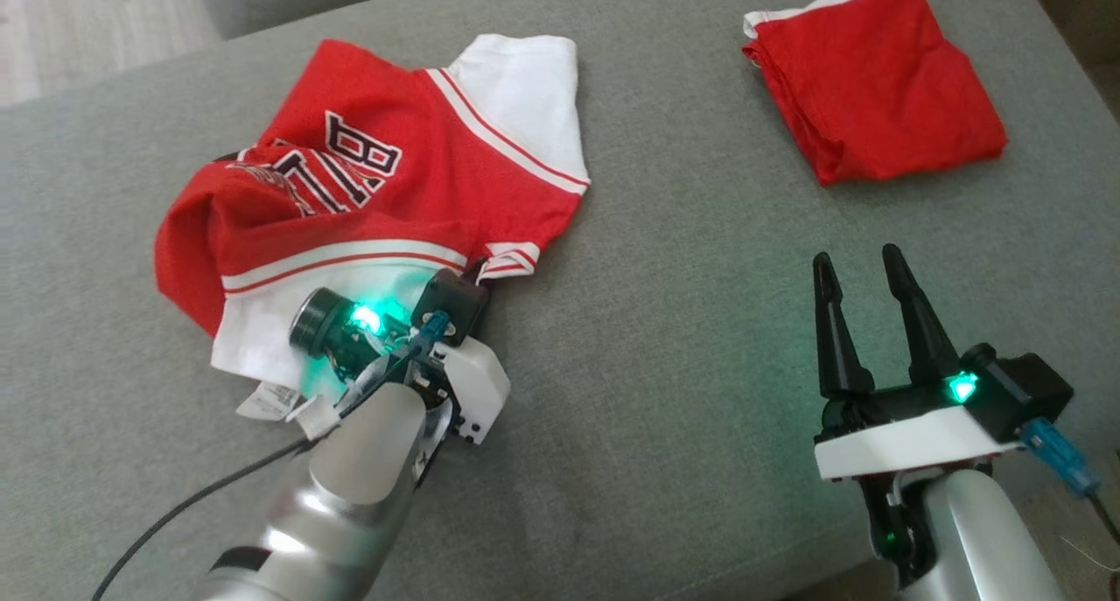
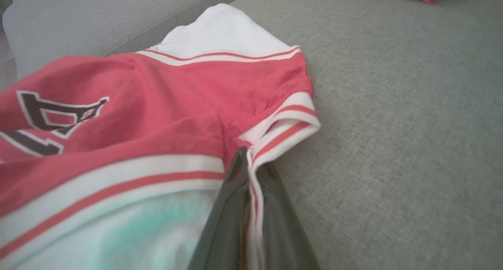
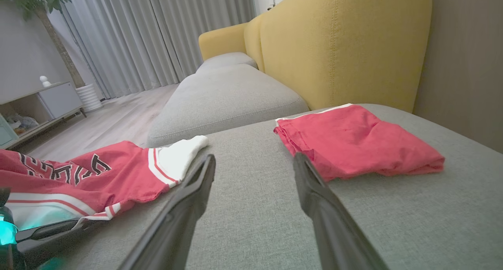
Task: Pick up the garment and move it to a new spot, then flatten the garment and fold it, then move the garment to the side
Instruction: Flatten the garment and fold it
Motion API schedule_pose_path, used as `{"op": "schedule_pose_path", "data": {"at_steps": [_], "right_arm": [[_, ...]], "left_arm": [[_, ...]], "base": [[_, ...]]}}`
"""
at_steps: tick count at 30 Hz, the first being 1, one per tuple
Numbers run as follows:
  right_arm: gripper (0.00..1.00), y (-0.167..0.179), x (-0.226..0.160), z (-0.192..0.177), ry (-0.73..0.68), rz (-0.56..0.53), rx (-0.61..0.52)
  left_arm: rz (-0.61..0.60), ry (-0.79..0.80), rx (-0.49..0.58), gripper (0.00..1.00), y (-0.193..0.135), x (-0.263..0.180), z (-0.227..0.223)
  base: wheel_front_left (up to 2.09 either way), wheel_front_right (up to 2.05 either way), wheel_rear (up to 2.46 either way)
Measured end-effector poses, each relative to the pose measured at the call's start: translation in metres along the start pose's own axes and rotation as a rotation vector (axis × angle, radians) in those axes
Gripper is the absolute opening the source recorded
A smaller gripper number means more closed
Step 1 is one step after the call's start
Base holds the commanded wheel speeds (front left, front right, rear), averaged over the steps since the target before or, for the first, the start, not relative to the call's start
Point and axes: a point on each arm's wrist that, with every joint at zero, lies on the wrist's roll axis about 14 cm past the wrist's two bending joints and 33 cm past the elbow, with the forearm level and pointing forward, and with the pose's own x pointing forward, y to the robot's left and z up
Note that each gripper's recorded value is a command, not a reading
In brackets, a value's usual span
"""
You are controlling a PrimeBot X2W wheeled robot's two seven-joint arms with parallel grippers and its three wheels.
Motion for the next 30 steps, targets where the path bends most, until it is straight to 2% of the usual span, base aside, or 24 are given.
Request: {"op": "schedule_pose_path", "data": {"at_steps": [6,11,17,18,21,23,27,30], "right_arm": [[1.0,0.01,0.002,0.007,-0.024,0.033,0.007],[1.0,0.02,0.002,0.011,-0.039,0.064,0.015],[1.0,0.029,0.0,0.02,-0.067,0.091,0.021],[1.0,0.029,0.0,0.02,-0.067,0.091,0.021],[1.0,0.027,-0.004,0.023,-0.076,0.085,0.033],[1.0,0.025,-0.007,0.024,-0.077,0.075,0.041],[1.0,0.019,-0.013,0.025,-0.079,0.055,0.051],[1.0,0.013,-0.018,0.025,-0.082,0.036,0.055]], "left_arm": [[0.051,-0.073,0.004,0.0,0.012,-0.014,0.012],[0.121,-0.191,0.005,0.0,0.034,-0.03,0.041],[0.18,-0.343,0.139,0.0,0.08,-0.052,0.104],[0.18,-0.343,0.139,0.0,0.08,-0.052,0.104],[0.198,-0.437,0.239,0.0,0.101,-0.062,0.158],[0.19,-0.499,0.303,0.0,0.104,-0.066,0.196],[0.129,-0.63,0.378,0.0,0.086,-0.07,0.261],[0.078,-0.74,0.366,0.0,0.066,-0.076,0.302]], "base": [[0.0,0.0,0.0],[0.0,0.0,0.0],[0.0,0.0,0.0],[0.0,0.0,0.0],[0.0,0.0,0.0],[0.0,0.0,0.0],[0.0,0.0,0.0],[0.0,0.0,0.0]]}}
